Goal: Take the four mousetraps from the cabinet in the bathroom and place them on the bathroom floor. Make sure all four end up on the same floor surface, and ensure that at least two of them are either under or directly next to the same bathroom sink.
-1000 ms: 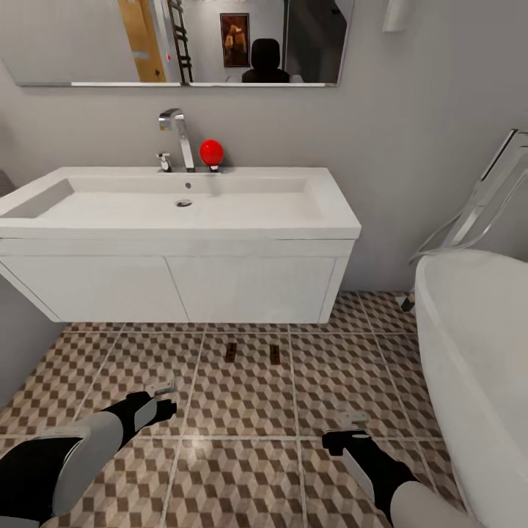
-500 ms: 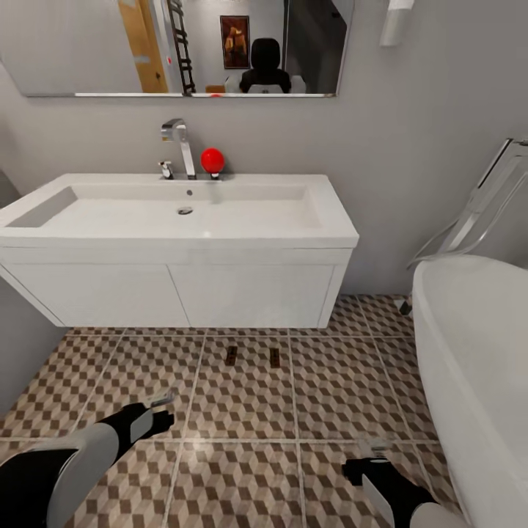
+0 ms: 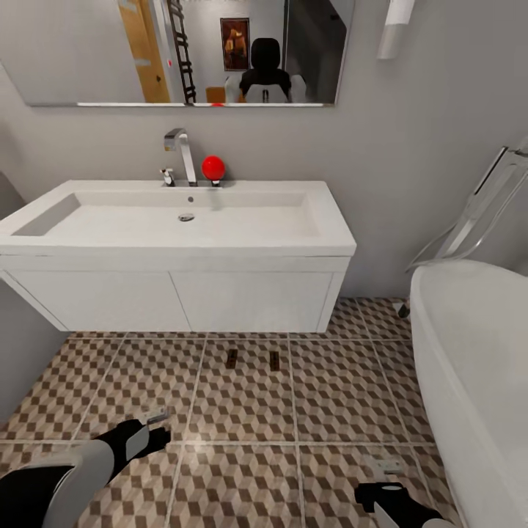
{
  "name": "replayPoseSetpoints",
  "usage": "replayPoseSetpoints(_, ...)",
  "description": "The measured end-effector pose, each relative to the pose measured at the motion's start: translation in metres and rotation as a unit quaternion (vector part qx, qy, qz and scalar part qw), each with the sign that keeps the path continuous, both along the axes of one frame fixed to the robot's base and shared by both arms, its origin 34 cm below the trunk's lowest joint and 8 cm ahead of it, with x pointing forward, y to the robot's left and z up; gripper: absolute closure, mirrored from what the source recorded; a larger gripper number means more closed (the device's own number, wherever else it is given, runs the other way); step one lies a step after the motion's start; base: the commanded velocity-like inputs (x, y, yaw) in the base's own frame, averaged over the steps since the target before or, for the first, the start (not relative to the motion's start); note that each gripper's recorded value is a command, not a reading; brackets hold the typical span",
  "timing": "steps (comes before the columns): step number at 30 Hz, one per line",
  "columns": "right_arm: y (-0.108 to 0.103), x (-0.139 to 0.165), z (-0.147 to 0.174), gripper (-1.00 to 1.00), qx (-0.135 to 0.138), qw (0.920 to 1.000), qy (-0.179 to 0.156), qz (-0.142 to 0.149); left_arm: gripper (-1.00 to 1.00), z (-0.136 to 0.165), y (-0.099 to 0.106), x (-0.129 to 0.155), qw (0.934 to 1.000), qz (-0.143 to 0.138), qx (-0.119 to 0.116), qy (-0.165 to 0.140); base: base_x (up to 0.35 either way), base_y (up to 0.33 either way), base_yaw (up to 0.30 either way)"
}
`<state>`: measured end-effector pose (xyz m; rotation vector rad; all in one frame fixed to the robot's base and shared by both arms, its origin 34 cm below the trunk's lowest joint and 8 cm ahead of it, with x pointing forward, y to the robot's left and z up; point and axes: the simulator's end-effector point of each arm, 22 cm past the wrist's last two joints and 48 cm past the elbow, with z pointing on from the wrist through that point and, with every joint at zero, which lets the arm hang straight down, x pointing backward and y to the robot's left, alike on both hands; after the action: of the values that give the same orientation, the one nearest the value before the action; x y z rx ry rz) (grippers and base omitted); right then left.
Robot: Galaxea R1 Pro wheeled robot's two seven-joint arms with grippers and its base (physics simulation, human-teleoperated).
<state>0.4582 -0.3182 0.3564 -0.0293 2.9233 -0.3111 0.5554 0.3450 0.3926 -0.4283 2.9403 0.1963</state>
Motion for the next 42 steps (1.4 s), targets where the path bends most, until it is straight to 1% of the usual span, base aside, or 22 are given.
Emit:
replayPoseSetpoints(5,-0.001,-0.001,0.009,-1.0,-0.002,1.0,0.001,0.001,-1.0,0.002,0.001,-0.021,0.9999,-0.001,0.001,0.015,0.0,0.0,0.0)
replayPoseSetpoints(10,-0.003,-0.005,0.017,-1.0,-0.003,1.0,0.006,0.001,-1.0,0.008,0.002,-0.03,0.9998,-0.001,0.002,0.022,0.0,0.0,0.0)
replayPoseSetpoints(29,-0.002,-0.006,0.051,-1.0,-0.001,0.9999,0.012,0.003,-1.0,0.04,0.002,-0.035,0.9996,-0.003,0.002,0.028,0.0,0.0,0.0)
replayPoseSetpoints(34,0.001,-0.007,0.059,-1.0,0.007,0.9999,0.014,0.004,-1.0,0.043,0.002,-0.053,0.9992,-0.003,0.002,0.041,0.0,0.0,0.0)
replayPoseSetpoints(42,0.006,-0.012,0.07,-1.0,0.02,0.9995,0.022,0.006,-1.0,0.053,0.002,-0.069,0.9987,-0.003,0.002,0.052,0.0,0.0,0.0)
